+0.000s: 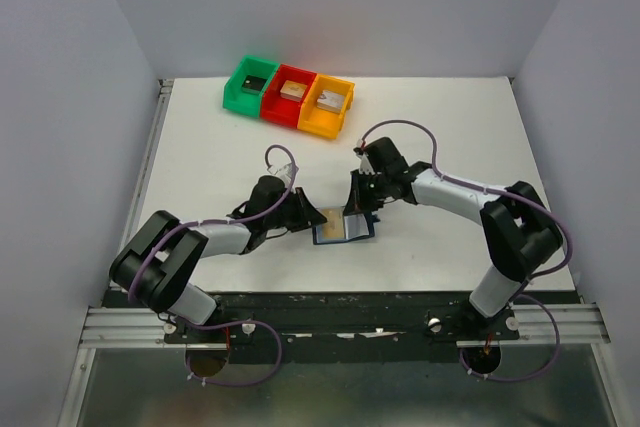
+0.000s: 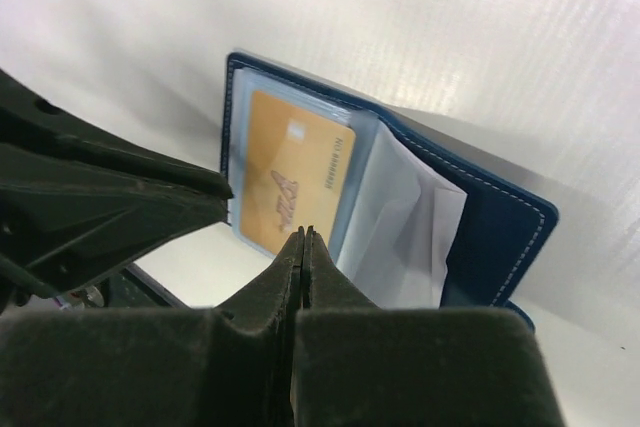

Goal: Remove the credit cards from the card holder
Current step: Remove the credit card from the card holder.

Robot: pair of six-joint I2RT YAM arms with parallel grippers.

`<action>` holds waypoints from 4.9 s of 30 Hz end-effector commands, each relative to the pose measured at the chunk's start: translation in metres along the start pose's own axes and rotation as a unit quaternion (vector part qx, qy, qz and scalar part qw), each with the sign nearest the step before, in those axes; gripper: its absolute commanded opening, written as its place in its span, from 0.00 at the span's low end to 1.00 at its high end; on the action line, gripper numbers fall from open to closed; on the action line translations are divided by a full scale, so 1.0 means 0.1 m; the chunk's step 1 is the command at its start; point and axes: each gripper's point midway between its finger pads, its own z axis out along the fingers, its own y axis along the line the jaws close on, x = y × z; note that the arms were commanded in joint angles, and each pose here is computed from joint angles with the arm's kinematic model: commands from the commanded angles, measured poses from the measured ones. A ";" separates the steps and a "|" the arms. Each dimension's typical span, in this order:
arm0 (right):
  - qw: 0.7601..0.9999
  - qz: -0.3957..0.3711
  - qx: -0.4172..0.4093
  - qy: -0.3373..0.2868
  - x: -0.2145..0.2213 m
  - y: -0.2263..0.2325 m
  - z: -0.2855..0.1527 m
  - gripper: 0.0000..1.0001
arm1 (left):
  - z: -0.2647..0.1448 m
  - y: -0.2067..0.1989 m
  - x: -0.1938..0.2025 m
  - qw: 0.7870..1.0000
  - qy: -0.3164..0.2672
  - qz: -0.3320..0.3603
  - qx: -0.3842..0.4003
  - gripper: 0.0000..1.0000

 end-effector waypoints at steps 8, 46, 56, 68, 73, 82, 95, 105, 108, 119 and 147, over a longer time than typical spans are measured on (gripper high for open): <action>0.998 0.048 -0.009 0.027 0.22 -0.24 0.20 0.08 | -0.01 0.16 0.00 0.999 -0.005 0.007 -0.041 0.20; 0.990 0.122 -0.070 -0.015 0.13 -0.19 0.06 0.41 | -0.04 -0.06 -0.23 0.999 -0.032 0.038 -0.023 0.19; 0.986 0.133 -0.104 -0.017 0.15 -0.14 0.13 0.42 | 0.10 0.08 -0.07 1.000 -0.005 0.014 -0.025 0.19; 0.985 0.139 -0.104 -0.006 0.19 -0.16 0.20 0.42 | 0.09 0.17 -0.03 0.999 -0.002 0.009 -0.039 0.18; 0.984 0.141 -0.110 -0.001 0.22 -0.16 0.21 0.42 | 0.09 0.20 -0.01 0.999 0.000 0.009 -0.046 0.17; 0.983 0.145 -0.111 0.003 0.26 -0.18 0.24 0.42 | 0.08 0.28 0.03 0.998 0.003 0.005 -0.063 0.14; 0.977 0.139 -0.159 0.000 0.25 -0.04 0.22 0.40 | 0.10 0.34 0.07 0.997 0.009 0.000 -0.075 0.12; 0.976 0.143 -0.165 0.004 0.28 -0.05 0.24 0.40 | 0.10 0.39 0.10 0.997 0.012 -0.002 -0.081 0.11; 0.973 0.148 -0.175 0.002 0.27 -0.04 0.25 0.40 | 0.10 0.40 0.11 0.997 0.013 -0.003 -0.082 0.10; 0.973 0.151 -0.173 0.013 0.32 -0.09 0.28 0.40 | 0.10 0.39 0.11 0.997 0.013 -0.002 -0.081 0.09; 0.961 0.146 -0.235 -0.001 0.24 0.09 0.22 0.36 | 0.12 0.41 0.15 0.996 0.019 -0.001 -0.082 0.06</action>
